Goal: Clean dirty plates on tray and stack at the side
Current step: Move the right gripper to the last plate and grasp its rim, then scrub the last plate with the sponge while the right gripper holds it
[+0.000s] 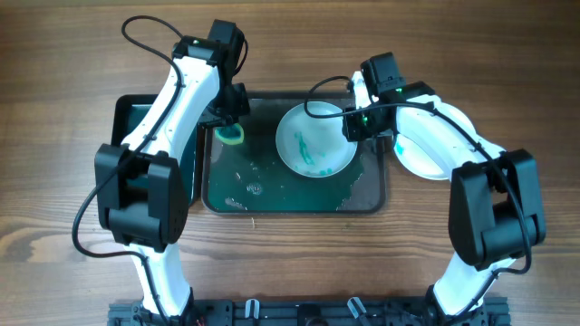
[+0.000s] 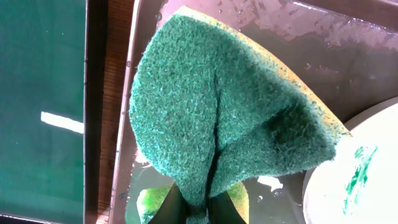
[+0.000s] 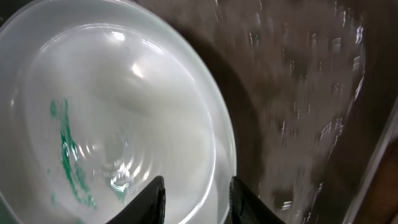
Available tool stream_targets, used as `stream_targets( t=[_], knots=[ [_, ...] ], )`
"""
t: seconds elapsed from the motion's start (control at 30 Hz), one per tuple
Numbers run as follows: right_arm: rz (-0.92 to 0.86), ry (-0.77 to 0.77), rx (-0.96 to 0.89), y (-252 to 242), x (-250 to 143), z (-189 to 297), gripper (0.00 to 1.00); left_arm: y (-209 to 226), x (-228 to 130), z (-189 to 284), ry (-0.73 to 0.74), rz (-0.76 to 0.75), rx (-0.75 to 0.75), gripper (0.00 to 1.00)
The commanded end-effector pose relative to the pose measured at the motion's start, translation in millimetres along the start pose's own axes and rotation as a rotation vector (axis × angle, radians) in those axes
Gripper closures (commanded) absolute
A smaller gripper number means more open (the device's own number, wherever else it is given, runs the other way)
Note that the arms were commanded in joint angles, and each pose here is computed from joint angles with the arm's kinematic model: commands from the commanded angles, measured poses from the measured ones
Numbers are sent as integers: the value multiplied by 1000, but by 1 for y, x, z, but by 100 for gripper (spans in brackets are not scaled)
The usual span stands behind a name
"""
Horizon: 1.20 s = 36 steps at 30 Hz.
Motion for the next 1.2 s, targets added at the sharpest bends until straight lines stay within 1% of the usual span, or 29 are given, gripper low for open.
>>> stream_targets(
  t=[0.0, 0.1, 0.3, 0.37, 0.47, 0.53, 0.6, 0.7, 0.9, 1.0, 1.1, 1.13, 1.17],
  knots=[
    [94, 17, -16, -6, 1, -20, 67, -3, 3, 2, -4, -11, -18, 96],
    [85, 29, -16, -8, 0, -29, 69, -3, 2, 2, -4, -12, -18, 96],
    [76, 27, -7, -7, 0, -29, 74, -3, 3, 2, -4, -12, -18, 96],
    [75, 25, 4, -5, 4, -20, 74, -3, 3, 2, -4, -11, -18, 96],
    [61, -36, -3, 1, 17, 13, 73, -3, 3, 2, -4, -11, -18, 96],
    [18, -79, -48, 0, 21, 30, 73, -3, 3, 2, -4, -11, -18, 96],
    [-9, -79, -114, -5, 20, 33, 72, -3, 3, 2, -4, -11, -18, 96],
    [-20, -29, -158, -11, 11, 16, 73, -3, 3, 2, -5, -11, -18, 96],
    [-24, 89, -141, -19, -4, -32, 74, -3, 3, 2, -5, -11, -18, 96],
    [-30, 115, -103, -18, -8, -41, 78, -3, 3, 2, -4, -11, -18, 96],
    [-43, 125, 25, -6, -10, -38, 88, -3, 3, 2, -4, -11, -18, 96],
    [-72, 132, 104, 1, -11, -35, 92, -3, 3, 2, -4, -11, -18, 96],
    [-114, 145, 135, 4, -13, -33, 96, -3, 3, 2, -5, -11, -18, 96]
  ],
)
Point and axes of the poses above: each gripper's point midway between its finger pads, its own z axis back along the fingers, its own y axis along the line the jaws close on, x = y × z, the point moved 9 cm from there along z, back along the fingers, and after that the axes turned 9 degrees about z, right-handed, at the moved point
